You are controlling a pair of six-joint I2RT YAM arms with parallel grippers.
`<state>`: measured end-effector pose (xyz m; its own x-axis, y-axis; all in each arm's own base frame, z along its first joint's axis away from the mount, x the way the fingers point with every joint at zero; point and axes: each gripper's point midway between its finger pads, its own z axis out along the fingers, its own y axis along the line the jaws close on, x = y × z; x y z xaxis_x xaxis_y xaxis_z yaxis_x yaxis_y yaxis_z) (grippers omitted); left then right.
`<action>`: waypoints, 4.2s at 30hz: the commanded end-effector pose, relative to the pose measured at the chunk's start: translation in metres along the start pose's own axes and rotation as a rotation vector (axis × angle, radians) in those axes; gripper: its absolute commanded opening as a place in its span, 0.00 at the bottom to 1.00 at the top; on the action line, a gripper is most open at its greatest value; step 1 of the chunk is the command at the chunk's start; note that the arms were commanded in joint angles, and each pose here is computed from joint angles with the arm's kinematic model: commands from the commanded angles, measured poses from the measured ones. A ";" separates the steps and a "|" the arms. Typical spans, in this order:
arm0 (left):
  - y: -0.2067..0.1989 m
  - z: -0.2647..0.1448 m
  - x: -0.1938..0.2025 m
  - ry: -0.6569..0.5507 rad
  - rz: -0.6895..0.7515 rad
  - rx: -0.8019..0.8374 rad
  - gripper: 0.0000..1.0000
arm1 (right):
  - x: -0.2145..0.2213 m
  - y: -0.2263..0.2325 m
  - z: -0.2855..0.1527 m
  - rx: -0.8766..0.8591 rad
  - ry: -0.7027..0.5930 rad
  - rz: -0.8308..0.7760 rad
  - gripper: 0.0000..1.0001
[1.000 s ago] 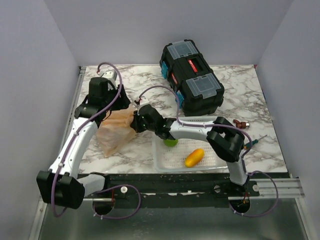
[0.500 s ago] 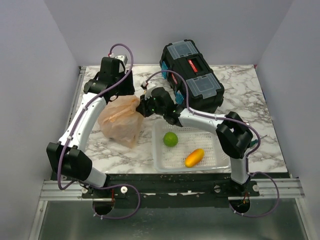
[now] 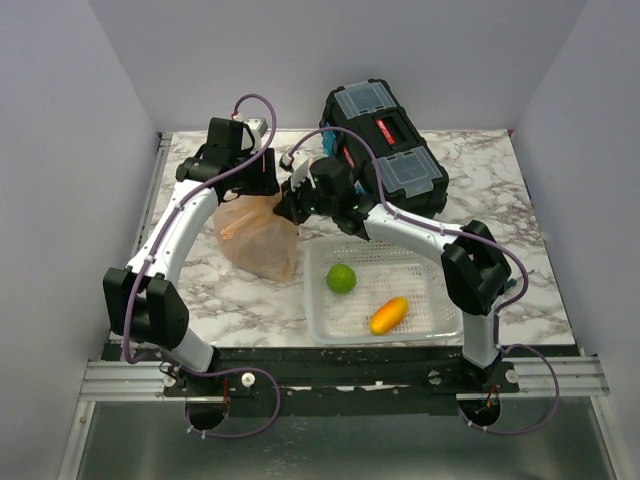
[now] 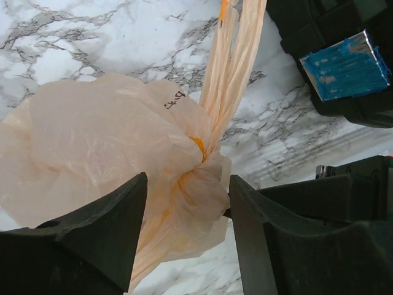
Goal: Take the fake fruits out of the plastic bag
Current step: Untie the plastic bag at the center of the board.
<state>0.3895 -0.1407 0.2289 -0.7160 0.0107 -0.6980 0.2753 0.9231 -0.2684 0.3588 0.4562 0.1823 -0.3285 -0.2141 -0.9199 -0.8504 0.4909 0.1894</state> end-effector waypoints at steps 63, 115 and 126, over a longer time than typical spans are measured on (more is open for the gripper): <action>0.014 -0.025 -0.014 -0.102 0.022 -0.147 0.00 | -0.050 0.028 -0.066 0.188 -0.076 0.080 0.53; 0.042 -0.040 -0.023 -0.149 -0.111 -0.154 0.00 | -0.049 0.054 -0.119 -0.070 -0.443 0.197 0.01; 0.060 -0.047 -0.027 -0.175 -0.172 -0.164 0.00 | -0.039 0.033 -0.129 -0.309 -0.509 0.477 0.03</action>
<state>0.3958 -0.0735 0.2484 -0.6546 -0.1704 -0.7365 0.0448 0.9638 -0.2629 0.3128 0.3604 0.2481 -0.4504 0.3901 -0.8031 -0.7298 0.3573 0.5829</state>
